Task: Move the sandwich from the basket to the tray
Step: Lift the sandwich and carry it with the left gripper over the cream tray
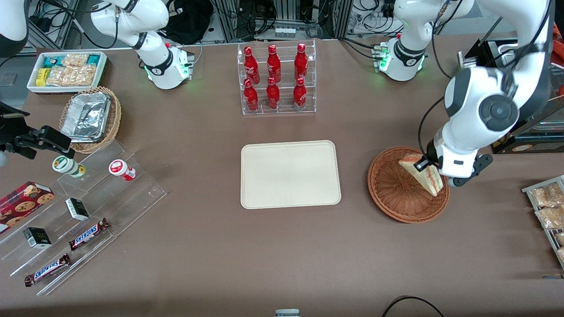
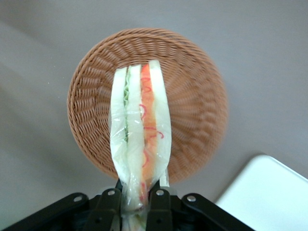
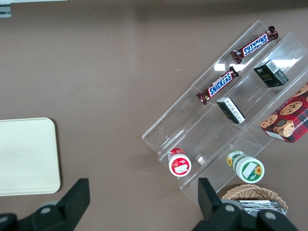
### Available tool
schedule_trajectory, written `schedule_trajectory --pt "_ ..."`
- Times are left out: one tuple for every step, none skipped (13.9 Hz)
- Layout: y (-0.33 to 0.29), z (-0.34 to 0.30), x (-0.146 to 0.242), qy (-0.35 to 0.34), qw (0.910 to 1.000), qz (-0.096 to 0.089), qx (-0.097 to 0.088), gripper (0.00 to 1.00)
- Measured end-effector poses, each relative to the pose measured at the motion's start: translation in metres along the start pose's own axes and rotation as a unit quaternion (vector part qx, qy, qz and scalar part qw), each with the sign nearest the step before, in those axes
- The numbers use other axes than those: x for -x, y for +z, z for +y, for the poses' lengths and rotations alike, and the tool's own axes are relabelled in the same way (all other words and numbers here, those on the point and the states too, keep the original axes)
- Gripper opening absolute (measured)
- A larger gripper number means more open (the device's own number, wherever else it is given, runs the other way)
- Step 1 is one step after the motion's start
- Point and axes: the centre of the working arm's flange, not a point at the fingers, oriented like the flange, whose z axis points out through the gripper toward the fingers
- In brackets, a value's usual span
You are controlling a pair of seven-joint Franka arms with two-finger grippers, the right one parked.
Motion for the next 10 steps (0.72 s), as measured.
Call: schedule_trajectory --pt "-0.011 0.02 0.013 0.018 0.9998 0.005 0.005 0.19" --pt "-0.014 0.042 0.028 0.038 0.9992 0.007 0.008 0.19" --pt "-0.01 0.063 0.044 0.059 0.9982 0.005 0.008 0.19" --pt "-0.002 0.085 0.06 0.08 0.9967 0.001 0.006 0.18" --pt "0.006 0.104 0.075 0.099 0.9951 -0.004 0.004 0.15" --pt "0.015 0.122 0.089 0.116 0.9932 -0.008 0.002 0.15" --pt "0.024 0.139 0.105 0.133 0.991 -0.011 0.002 0.15" --pt "0.035 0.157 0.12 0.15 0.9886 -0.01 0.008 0.15" --pt "0.046 0.172 0.134 0.164 0.9862 -0.007 0.016 0.15" --pt "0.059 0.186 0.148 0.178 0.9838 -0.005 0.024 0.15"
